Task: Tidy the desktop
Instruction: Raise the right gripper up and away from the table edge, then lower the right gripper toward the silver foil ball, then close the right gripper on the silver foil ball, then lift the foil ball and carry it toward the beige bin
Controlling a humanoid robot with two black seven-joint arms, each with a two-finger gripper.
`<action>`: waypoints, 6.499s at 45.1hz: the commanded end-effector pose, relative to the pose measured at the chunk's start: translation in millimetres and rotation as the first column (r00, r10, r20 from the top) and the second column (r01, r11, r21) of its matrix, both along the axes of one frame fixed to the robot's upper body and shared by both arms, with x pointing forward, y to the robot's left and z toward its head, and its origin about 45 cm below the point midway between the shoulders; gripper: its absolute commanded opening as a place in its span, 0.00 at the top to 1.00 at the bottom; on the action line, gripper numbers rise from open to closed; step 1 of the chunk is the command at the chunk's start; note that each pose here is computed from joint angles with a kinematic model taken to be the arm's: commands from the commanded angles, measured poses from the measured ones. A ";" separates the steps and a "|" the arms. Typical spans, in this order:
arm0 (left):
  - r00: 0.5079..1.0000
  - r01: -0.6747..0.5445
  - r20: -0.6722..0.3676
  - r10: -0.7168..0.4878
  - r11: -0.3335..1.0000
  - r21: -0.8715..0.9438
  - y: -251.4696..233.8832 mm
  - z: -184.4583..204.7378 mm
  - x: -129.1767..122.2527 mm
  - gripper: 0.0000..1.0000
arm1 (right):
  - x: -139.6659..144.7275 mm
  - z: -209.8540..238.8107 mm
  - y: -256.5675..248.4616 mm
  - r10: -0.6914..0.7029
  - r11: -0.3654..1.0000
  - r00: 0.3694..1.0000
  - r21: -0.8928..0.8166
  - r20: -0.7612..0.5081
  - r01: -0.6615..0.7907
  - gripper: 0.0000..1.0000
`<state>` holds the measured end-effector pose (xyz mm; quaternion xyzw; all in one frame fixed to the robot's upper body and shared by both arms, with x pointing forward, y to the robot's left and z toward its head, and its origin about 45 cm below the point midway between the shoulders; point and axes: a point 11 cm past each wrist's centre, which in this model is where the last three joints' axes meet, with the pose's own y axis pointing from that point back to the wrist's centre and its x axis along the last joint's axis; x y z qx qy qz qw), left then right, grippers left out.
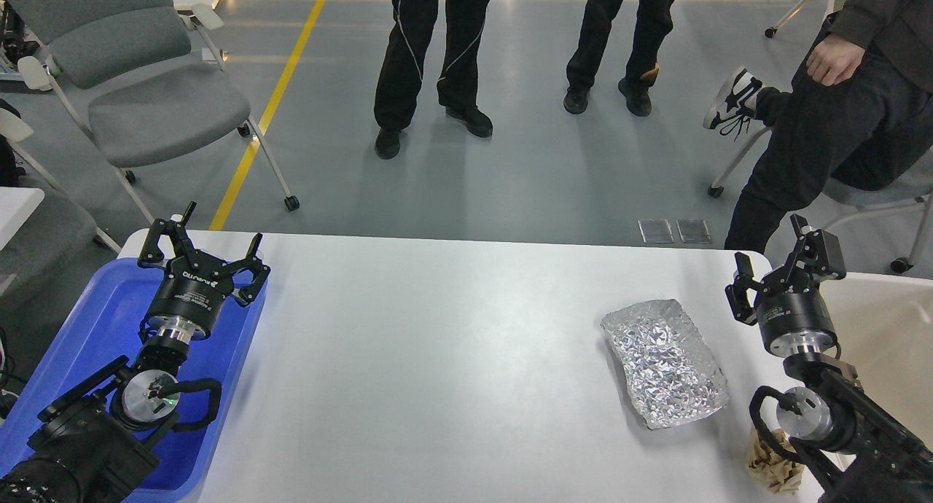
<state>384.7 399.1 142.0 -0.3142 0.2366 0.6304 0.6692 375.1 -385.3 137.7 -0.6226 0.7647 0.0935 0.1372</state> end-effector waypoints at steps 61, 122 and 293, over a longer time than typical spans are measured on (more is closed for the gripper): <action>1.000 0.003 0.000 -0.003 1.000 0.001 -0.5 -0.1 -0.1 0.00 | 29.7 122.1 -38.4 0.268 0.856 0.928 -0.379 -0.258 -0.353 0.00; 1.000 0.003 0.000 -0.003 1.000 0.001 -0.5 -0.1 -0.1 0.00 | -7.6 4.4 29.9 0.193 -0.570 0.554 -0.552 -0.810 -0.608 0.00; 1.000 0.002 0.000 -0.002 1.000 0.000 -0.3 -0.1 -0.1 0.00 | 1.4 219.4 36.0 0.294 -0.610 0.603 -0.631 -0.741 -0.478 1.00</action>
